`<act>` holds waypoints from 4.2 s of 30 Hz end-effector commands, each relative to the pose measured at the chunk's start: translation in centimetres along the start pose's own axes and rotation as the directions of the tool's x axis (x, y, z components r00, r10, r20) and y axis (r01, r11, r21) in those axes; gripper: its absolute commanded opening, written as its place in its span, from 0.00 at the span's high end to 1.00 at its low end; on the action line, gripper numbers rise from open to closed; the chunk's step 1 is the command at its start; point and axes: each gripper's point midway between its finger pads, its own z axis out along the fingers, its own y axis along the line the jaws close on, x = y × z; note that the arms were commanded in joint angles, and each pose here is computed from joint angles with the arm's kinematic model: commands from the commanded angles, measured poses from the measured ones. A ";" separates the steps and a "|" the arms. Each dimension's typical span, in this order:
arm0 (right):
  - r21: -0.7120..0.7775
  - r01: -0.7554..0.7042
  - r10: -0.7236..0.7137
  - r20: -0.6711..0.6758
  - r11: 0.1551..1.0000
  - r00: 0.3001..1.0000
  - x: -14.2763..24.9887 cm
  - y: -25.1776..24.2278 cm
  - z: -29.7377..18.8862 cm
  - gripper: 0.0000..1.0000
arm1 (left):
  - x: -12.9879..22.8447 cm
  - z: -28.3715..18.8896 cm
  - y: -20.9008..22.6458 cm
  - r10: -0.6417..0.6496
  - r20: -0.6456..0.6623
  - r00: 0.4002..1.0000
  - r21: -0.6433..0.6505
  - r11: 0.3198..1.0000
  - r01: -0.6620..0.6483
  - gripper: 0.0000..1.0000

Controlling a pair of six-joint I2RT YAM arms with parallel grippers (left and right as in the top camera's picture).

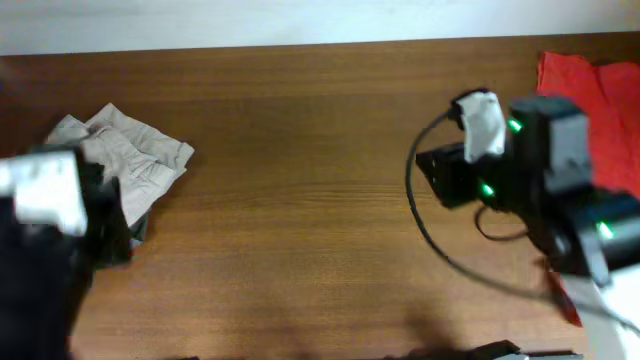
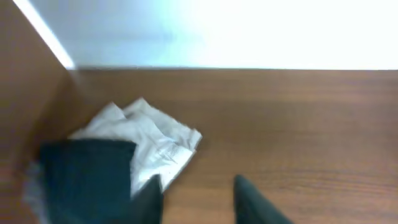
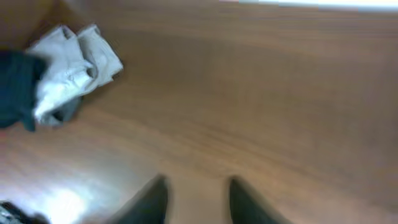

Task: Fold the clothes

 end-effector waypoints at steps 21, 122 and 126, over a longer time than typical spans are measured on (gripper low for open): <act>0.051 0.050 -0.056 0.122 0.997 0.991 1.2 1.1 -6.8 0.01 | 5.5 -4.1 -0.1 0.020 -0.118 0.993 -0.020 1.000 -0.023 0.01; 0.276 0.160 -0.254 0.348 0.948 0.903 20.2 -8.4 6.4 0.01 | 11.5 -5.6 -0.7 0.012 -0.363 0.932 0.004 1.000 -0.011 0.01; 0.276 0.160 -0.254 0.347 0.948 0.903 20.2 -8.4 6.4 0.01 | 11.5 -5.6 -0.7 0.012 -0.363 0.932 0.004 1.000 -0.011 0.01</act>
